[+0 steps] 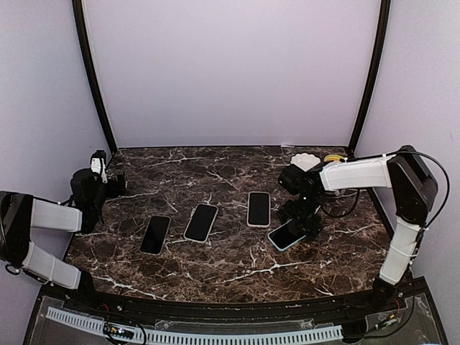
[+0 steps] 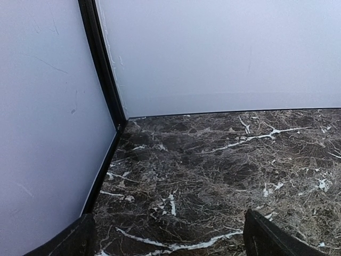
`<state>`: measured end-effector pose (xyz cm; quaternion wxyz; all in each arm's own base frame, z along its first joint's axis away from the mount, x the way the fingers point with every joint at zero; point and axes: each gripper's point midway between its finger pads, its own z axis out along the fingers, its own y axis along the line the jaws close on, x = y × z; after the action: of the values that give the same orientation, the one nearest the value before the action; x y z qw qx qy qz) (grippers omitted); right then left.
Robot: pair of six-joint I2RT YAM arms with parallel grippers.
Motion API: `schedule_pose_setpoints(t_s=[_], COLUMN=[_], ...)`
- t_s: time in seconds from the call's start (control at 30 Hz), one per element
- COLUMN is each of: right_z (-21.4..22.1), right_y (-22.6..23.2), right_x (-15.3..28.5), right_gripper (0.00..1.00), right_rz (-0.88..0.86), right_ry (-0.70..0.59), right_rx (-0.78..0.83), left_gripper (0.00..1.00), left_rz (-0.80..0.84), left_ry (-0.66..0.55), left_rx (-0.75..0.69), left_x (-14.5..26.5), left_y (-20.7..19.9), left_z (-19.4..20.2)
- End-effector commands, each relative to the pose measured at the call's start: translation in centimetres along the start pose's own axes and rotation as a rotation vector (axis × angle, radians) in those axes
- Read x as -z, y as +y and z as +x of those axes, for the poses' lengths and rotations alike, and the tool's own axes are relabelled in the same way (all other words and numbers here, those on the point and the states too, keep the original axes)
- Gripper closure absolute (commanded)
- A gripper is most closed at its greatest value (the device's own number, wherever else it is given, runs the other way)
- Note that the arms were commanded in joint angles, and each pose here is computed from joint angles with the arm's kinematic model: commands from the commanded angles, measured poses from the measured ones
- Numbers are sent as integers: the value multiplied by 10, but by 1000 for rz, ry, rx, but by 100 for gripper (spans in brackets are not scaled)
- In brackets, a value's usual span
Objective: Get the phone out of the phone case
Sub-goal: Pick up the phone with the phone case at the center of the board.
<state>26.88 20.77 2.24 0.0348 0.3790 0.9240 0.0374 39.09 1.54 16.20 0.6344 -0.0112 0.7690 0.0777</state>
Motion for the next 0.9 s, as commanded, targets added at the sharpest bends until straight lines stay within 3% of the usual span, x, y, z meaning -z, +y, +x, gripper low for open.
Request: schedule_pose_setpoints(t_s=[0.0,0.2,0.4,0.67,0.73,0.87], right_z=[3,-1,-4,-10,-9,-5], right_y=[6,3,-5,15,24,33], right_x=[-14,-14,-18,-3,7,23], right_gripper=[1,2,16,45,59,65], right_rz=[11,42,108,51,5,-63], right_ry=[10,-15,-29,-54,-66,-97], right_rx=[26,30,45,156,211,289], left_gripper=[2,2,2,5,5,5], left_rz=[18,25,45,51,74,143], left_ry=[-17,-18,-18,-1,6,93], left_rx=[-10,-14,-20,22,58,150], left_x=[-1,-1,-2,-4,-5,-13], left_y=[-4,-6,-10,-11,-15,-29], left_z=[-9,-9,-10,-11,-15,-9])
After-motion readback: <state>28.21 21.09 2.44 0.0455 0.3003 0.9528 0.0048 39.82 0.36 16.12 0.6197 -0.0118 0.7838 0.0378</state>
